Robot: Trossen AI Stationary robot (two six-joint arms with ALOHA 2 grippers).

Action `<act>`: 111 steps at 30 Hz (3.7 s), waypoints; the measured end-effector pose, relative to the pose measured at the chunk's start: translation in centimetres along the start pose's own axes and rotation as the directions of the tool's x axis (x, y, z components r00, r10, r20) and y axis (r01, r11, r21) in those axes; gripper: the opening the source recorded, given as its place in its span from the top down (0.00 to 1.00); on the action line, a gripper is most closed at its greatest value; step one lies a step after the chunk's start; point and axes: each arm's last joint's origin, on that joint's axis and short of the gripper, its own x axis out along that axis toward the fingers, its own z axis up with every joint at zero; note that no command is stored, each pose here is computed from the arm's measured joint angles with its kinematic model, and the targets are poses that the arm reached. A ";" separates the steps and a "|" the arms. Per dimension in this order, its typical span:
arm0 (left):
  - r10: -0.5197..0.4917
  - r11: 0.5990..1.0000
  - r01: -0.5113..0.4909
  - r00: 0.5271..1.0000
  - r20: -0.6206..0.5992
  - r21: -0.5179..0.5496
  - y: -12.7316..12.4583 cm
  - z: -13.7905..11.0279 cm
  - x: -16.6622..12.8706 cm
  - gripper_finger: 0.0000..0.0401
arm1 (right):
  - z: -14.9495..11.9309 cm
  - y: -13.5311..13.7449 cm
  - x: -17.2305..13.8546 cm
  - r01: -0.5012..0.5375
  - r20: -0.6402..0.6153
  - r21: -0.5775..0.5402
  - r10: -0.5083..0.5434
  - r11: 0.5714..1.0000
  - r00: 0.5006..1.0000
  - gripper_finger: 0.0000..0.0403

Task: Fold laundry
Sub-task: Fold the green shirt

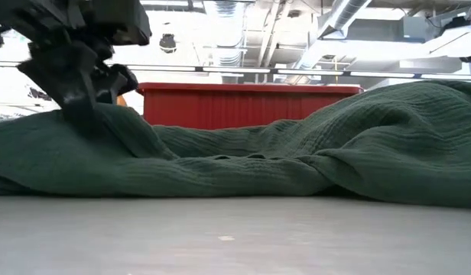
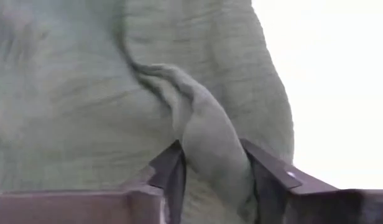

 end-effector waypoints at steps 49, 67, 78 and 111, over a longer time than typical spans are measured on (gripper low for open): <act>-0.248 0.964 0.260 0.953 0.176 -0.048 -2.3 2.3 -6.1 1.00 | 1.4 -1.4 -6.3 -0.236 0.093 0.016 0.234 0.972 0.968 0.95; -0.159 0.974 0.220 0.523 0.837 0.048 3.4 1.7 -28.5 1.00 | 8.2 -14.4 -23.5 -0.630 0.551 -0.052 0.549 0.775 0.629 0.95; 0.169 0.985 -0.095 0.349 0.922 -0.144 7.6 1.9 -39.9 1.00 | 13.0 -25.9 -33.5 -0.339 0.782 -0.188 0.349 0.922 0.517 0.96; -0.319 0.940 0.335 0.928 0.193 -0.061 -13.1 4.1 -25.9 1.00 | 15.1 -3.2 -28.0 -0.579 -0.030 -0.227 0.589 0.783 0.808 0.96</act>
